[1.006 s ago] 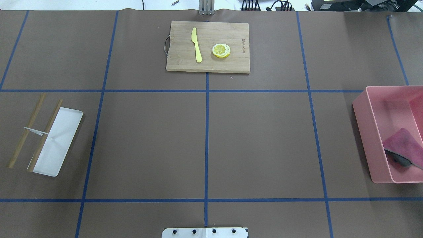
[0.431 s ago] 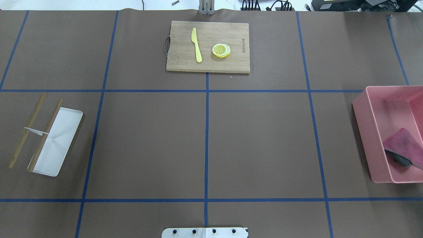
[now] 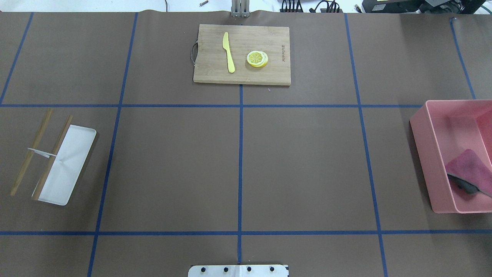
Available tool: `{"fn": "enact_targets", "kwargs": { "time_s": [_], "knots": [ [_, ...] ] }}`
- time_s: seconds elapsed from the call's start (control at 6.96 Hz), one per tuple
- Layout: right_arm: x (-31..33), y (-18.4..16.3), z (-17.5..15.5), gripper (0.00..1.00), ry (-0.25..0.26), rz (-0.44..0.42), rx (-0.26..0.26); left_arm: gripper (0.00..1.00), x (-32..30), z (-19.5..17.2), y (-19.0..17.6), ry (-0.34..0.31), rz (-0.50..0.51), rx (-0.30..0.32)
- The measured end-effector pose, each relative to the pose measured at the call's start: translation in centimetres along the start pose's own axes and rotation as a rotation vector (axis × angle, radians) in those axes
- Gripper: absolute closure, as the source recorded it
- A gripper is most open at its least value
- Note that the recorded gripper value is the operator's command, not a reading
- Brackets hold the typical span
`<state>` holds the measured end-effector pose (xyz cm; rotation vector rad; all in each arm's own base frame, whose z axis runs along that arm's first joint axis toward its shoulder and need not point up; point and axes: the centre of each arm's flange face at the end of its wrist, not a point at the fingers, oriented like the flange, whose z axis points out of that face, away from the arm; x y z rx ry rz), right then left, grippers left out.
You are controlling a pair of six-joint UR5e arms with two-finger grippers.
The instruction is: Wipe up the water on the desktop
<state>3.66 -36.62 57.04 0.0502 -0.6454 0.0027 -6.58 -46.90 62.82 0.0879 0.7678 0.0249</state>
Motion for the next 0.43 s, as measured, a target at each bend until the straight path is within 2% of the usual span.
{"fn": "enact_targets", "kwargs": {
  "time_s": [0.43],
  "knots": [
    [-0.15,-0.1,-0.16,0.0,-0.001,-0.004,0.004,0.02,-0.04,0.04,0.02,0.0,-0.001,-0.001]
  ]
}}
